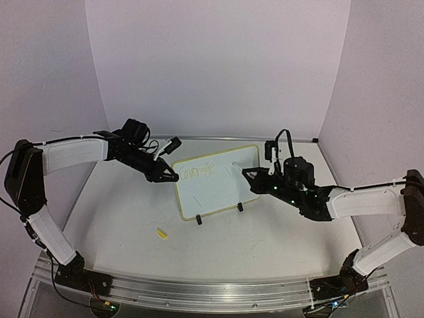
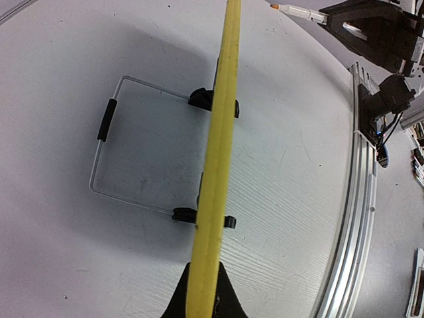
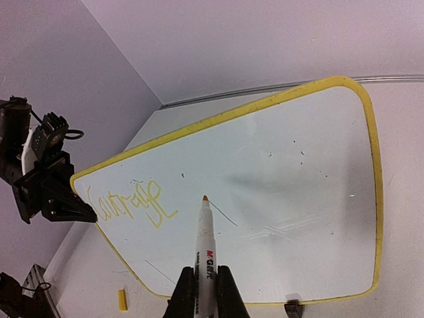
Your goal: Write a sentence on the whiteboard
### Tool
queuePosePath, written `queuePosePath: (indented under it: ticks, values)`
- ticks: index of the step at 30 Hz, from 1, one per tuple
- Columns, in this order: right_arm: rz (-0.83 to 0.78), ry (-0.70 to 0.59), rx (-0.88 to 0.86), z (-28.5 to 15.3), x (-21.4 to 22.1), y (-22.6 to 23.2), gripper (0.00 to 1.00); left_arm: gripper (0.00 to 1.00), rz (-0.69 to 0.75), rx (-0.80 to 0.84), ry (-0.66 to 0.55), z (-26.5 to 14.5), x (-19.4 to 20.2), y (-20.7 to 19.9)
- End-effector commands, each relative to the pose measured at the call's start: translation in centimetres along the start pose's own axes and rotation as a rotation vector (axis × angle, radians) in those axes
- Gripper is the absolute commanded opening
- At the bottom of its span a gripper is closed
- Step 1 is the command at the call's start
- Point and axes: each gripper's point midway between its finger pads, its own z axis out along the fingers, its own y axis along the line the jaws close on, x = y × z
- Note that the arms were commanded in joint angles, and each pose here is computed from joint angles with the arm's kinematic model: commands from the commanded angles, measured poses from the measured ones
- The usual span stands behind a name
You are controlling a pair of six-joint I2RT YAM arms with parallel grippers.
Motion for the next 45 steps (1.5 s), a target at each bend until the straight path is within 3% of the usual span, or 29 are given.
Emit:
queuePosePath:
  ticks: [1,24,34,45]
  values:
    - [-0.023,-0.053,-0.036,0.9,-2.2,1.5,0.00,0.00,0.018,-0.118,0.076,-0.3,1.4,1.7]
    - [0.006,-0.005,-0.015,3.7,-0.7,1.1,0.00,0.00,0.015,-0.121,0.085,-0.1,1.6,1.9]
    - [0.035,-0.059,0.103,2.5,-1.4,-1.2,0.00,0.00,0.015,-0.123,0.085,-0.2,1.6,1.9]
    - [0.024,-0.073,0.036,1.4,-2.2,0.1,0.00,0.00,0.016,-0.125,0.085,-0.2,1.6,1.9]
